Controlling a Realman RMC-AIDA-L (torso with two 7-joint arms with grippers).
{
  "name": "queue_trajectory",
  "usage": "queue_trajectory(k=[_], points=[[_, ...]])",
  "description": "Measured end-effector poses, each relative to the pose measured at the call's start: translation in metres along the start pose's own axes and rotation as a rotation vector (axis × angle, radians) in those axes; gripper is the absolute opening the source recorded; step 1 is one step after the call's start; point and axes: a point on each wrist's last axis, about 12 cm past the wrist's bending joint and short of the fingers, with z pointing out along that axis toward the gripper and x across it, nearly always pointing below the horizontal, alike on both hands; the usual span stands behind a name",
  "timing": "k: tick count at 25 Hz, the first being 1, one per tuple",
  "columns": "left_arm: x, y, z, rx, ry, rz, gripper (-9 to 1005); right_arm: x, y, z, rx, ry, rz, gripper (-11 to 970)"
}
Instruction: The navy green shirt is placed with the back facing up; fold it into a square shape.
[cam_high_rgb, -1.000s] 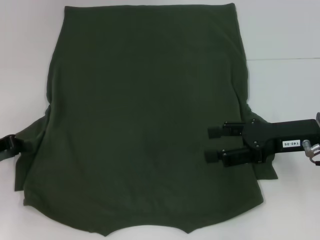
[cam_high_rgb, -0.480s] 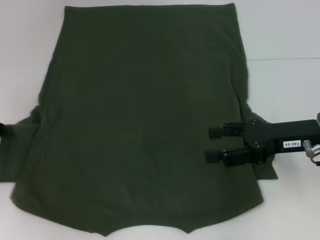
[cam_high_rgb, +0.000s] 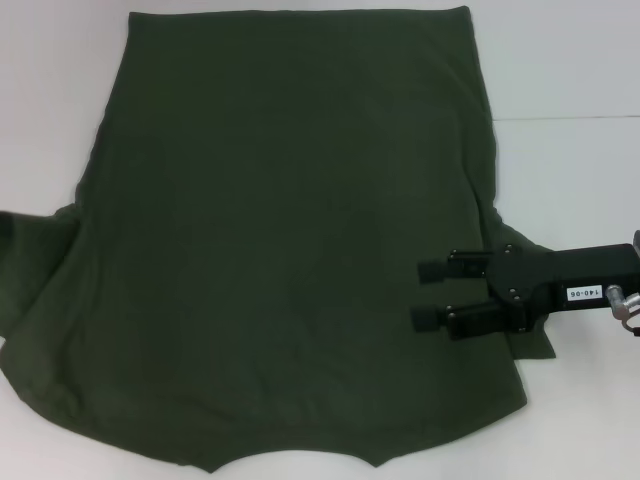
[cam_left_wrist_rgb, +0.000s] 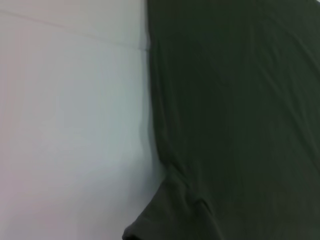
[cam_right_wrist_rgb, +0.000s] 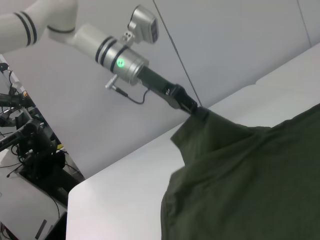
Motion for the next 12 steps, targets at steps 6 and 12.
queue_trajectory(k=[6,12], points=[[-0.026,-0.019,-0.018,-0.027,0.027,0.003,18,0.0,0.001,0.0,-0.004,0.0,0.001,924],[-0.04,-0.033,-0.022,-0.041,0.038,-0.02,17,0.002,0.001,-0.001,-0.006,0.001,0.004,924]])
